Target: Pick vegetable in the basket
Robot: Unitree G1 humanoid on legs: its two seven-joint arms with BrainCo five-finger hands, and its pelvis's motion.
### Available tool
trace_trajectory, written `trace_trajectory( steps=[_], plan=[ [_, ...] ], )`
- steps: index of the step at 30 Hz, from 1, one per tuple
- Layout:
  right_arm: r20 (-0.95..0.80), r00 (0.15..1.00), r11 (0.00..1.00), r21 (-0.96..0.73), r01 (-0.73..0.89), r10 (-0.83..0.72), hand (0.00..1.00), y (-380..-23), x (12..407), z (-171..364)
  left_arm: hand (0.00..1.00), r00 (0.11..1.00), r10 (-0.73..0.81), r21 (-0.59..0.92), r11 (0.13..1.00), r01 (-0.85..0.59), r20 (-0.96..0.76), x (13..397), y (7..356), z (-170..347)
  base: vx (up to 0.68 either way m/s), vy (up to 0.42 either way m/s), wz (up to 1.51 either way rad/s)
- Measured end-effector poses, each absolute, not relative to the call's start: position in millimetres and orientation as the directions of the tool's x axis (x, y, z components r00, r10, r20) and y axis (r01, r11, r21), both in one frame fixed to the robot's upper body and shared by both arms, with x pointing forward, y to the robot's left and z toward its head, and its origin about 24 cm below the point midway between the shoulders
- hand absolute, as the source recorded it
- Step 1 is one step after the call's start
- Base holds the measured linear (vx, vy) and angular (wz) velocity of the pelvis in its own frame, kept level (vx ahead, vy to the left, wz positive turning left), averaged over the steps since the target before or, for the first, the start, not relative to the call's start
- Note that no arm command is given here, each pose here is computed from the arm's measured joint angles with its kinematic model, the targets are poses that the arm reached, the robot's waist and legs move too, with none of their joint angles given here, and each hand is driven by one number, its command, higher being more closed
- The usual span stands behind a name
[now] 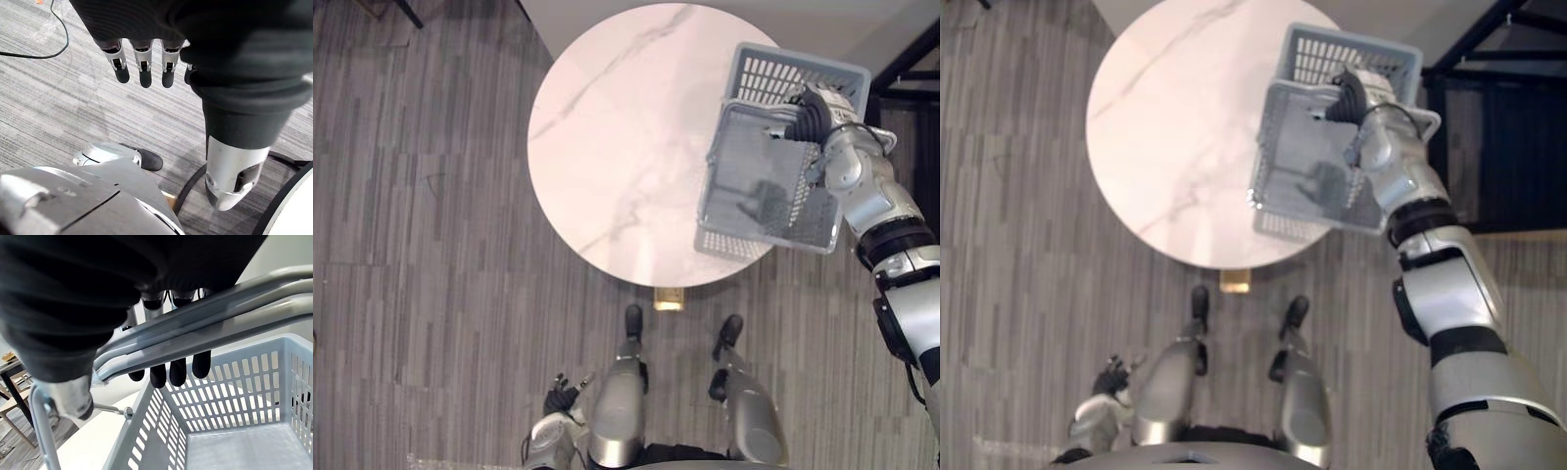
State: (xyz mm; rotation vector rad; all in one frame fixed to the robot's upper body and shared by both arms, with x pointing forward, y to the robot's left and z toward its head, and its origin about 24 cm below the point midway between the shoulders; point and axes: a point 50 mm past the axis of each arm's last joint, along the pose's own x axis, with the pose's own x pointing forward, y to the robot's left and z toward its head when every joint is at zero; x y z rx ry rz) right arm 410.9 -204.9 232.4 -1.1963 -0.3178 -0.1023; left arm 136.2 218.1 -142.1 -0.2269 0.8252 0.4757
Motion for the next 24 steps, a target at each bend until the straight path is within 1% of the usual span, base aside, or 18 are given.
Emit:
trace_trajectory(
  steps=[6,7,11,15,19,24],
  plan=[
    [0.268,0.958,0.301,-0.926,0.227,0.103,1.0,-200,413,225,0.0,0.588,0.308,0.0,0.886,-0.464,-0.748,137,218,-142,0.0,0.0,0.01],
    [0.258,0.961,0.28,-0.934,0.221,0.101,1.0,-201,413,223,0.0,0.589,0.307,0.0,0.887,-0.463,-0.748,137,218,-142,0.01,0.0,0.04],
    [0.247,0.964,0.255,-0.943,0.215,0.099,1.0,-204,413,221,0.0,0.59,0.305,0.003,0.89,-0.456,-0.747,137,218,-142,0.01,0.0,0.08],
    [0.224,0.968,0.203,-0.959,0.198,0.112,1.0,-205,413,216,0.0,0.592,0.303,0.01,0.895,-0.445,-0.747,137,218,-142,0.0,0.003,0.02],
    [0.18,0.971,0.14,-0.977,0.158,0.158,1.0,-200,411,209,0.0,0.59,0.301,0.014,0.897,-0.441,-0.749,137,218,-142,0.01,0.003,-0.07],
    [0.085,0.947,0.028,-0.996,0.08,0.308,1.0,-177,402,189,0.0,0.591,0.295,0.036,0.912,-0.409,-0.751,137,219,-142,0.02,0.01,-0.11]
  ],
)
